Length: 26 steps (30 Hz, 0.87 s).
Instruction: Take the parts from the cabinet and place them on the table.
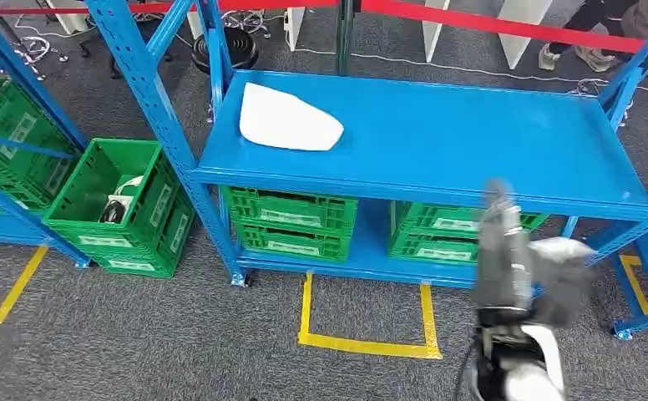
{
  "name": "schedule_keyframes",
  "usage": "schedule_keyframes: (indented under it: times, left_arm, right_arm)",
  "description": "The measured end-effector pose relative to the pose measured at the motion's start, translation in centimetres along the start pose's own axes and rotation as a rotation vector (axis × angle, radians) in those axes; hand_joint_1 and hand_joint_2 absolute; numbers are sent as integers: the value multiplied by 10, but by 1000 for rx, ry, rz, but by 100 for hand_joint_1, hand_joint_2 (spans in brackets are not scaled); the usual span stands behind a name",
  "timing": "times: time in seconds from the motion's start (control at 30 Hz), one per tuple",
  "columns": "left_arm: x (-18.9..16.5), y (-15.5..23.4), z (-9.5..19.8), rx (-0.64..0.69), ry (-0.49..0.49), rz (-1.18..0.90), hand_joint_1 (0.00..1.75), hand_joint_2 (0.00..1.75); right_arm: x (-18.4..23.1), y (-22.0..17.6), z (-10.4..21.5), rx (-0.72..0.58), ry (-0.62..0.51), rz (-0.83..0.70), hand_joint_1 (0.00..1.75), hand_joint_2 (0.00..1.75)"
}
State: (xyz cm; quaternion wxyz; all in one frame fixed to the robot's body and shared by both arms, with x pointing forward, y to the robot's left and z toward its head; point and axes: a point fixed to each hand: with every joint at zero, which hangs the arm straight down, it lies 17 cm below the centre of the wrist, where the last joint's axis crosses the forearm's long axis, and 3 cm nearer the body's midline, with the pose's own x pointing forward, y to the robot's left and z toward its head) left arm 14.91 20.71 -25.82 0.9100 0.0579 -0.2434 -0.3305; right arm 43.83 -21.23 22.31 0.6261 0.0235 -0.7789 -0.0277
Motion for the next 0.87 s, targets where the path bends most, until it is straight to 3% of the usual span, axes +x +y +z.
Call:
schedule_keyframes:
  times: [0.07,0.1,0.13,0.2,0.27,0.33,0.43,0.6,0.87]
  left_arm:
    - [1,-3,0,0,13,-10,0,0]
    - [1,-3,0,2,19,-16,0,0]
    - [0,-3,0,7,27,-20,0,175]
    - [-2,-3,0,16,43,-27,0,175]
    - [-3,-2,0,23,56,-26,0,175]
    - [-4,-1,0,26,62,-20,0,175]
    - [-5,-2,0,23,65,-8,0,175]
    - [-8,-5,1,5,85,-6,0,175]
    - [-23,2,1,38,172,-43,0,175]
  right_arm:
    - [-111,-37,6,-61,244,124,0,175]
    - [-164,-59,25,-95,396,192,0,175]
    - [-214,-80,53,-122,556,250,0,175]
    - [-299,-113,137,-146,880,331,0,175]
    - [-348,-134,221,-156,1125,382,0,175]
    - [-371,-150,279,-167,1278,423,0,175]
    - [-387,-169,338,-185,1452,458,0,175]
    - [-393,-187,391,-210,1591,488,0,175]
    - [-391,-209,419,-263,1640,546,0,175]
